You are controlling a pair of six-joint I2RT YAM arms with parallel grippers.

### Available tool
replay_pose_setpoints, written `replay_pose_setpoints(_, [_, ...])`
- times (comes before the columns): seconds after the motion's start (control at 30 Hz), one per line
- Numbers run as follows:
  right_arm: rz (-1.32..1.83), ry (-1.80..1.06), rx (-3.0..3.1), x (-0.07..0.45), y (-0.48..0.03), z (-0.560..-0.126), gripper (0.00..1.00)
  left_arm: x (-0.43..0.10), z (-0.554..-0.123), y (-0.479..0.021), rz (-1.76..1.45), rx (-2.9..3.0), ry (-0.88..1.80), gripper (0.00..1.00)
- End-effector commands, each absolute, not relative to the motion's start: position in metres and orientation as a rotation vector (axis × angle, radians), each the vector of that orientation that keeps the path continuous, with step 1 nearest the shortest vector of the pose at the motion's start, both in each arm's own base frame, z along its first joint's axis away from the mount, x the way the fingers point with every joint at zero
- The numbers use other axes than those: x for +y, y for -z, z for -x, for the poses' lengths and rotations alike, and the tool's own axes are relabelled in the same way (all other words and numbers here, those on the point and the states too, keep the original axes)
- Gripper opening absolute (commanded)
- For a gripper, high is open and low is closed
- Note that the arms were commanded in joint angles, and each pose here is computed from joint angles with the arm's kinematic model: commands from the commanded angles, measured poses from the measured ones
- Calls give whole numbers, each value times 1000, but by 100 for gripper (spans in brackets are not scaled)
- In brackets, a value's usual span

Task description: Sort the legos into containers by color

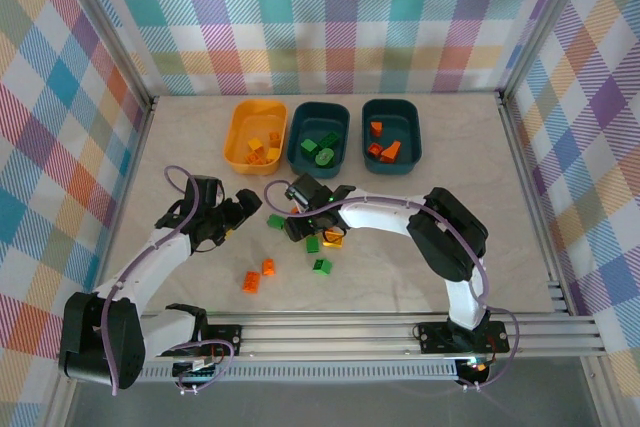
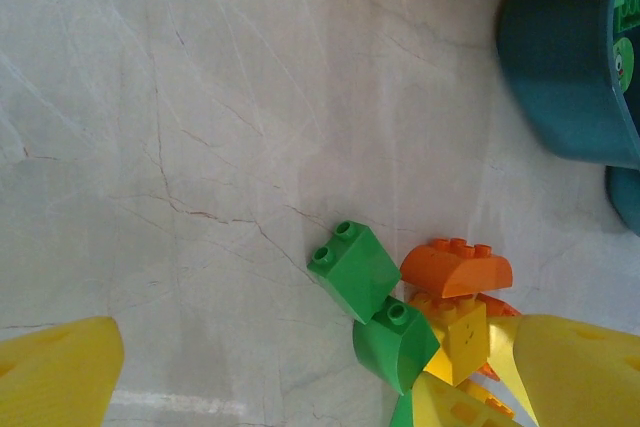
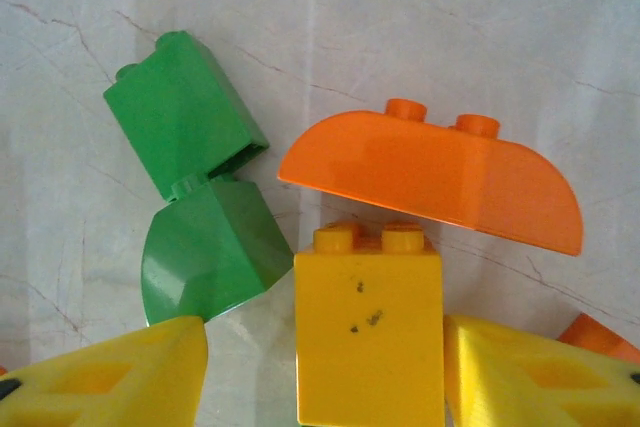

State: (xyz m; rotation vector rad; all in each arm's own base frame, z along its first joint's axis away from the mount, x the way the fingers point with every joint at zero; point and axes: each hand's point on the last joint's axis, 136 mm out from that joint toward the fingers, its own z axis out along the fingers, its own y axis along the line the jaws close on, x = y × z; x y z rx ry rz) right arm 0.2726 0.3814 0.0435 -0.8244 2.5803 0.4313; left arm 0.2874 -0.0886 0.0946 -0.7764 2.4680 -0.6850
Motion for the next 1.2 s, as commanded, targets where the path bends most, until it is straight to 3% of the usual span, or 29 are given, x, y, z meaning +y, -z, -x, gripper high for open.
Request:
replay_pose_setpoints(0.0, [913,-398,2589,379,-36,-269,59,-88,-285,-100,752,2478,672,100])
replay_pose_setpoints(0.27, [932,-285,2577,370,-29,-278,44,-86,-284,-102,744,2481,655,100])
replay_pose_setpoints(0.43, [927,-264,2568,371,-28,-282,44,-87,-286,-106,737,2482,653,100])
replay_pose_setpoints(0.53, [904,-279,2550,372,-35,-284,37,-87,-286,-108,734,2482,651,100])
replay_pose_setpoints(0.7, [843,-389,2483,378,-74,-283,27,-85,-285,-112,736,2468,645,100])
replay_pose_setpoints(0.93, [821,-516,2370,390,-137,-285,25,-73,-280,-112,818,2442,589,100])
replay_pose_setpoints(1.17, [750,-561,2303,429,-153,-352,25,-42,-261,-94,1052,2372,451,100])
